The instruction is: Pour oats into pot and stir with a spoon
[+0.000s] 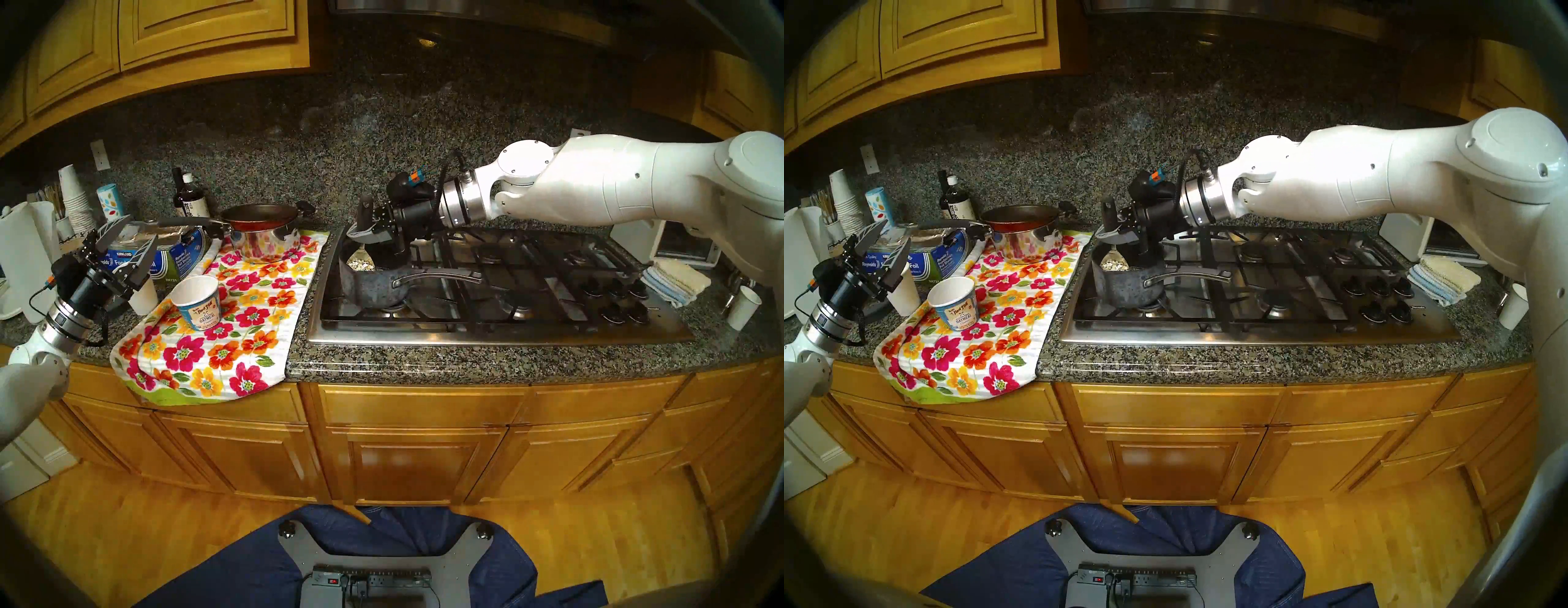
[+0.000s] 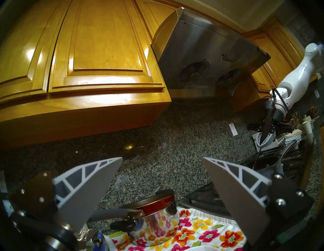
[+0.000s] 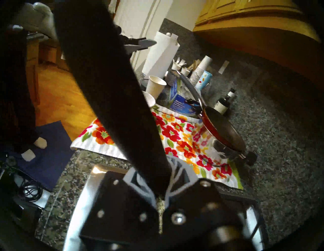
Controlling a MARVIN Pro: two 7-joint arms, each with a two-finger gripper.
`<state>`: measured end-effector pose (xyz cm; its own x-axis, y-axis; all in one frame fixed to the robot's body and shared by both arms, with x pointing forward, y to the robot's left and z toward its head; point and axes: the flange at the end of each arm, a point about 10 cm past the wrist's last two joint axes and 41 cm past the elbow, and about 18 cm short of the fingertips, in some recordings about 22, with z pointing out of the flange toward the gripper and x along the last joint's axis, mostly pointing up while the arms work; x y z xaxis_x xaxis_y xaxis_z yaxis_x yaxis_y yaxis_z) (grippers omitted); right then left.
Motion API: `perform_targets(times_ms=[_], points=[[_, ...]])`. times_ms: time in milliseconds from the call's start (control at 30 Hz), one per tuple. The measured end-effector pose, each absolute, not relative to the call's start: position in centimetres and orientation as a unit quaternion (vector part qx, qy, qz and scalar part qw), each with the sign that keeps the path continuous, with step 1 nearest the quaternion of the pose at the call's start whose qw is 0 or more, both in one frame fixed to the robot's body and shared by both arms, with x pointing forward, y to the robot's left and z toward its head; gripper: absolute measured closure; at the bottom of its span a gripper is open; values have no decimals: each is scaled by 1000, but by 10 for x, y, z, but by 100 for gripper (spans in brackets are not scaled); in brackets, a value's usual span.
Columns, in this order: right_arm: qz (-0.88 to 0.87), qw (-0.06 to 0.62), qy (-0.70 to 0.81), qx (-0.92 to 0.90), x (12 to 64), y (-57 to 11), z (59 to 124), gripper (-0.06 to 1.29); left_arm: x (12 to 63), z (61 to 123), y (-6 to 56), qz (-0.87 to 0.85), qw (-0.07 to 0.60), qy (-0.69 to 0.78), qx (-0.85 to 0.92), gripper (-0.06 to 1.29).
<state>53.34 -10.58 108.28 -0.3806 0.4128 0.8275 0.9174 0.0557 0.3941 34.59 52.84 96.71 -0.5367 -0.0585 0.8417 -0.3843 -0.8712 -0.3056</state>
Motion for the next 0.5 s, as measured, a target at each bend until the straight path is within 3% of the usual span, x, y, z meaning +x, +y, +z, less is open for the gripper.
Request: perform_targets(times_ms=[500], points=[[-464, 223, -684, -516, 536, -168, 1091, 125, 346, 967, 528, 845, 96, -235, 472, 0]])
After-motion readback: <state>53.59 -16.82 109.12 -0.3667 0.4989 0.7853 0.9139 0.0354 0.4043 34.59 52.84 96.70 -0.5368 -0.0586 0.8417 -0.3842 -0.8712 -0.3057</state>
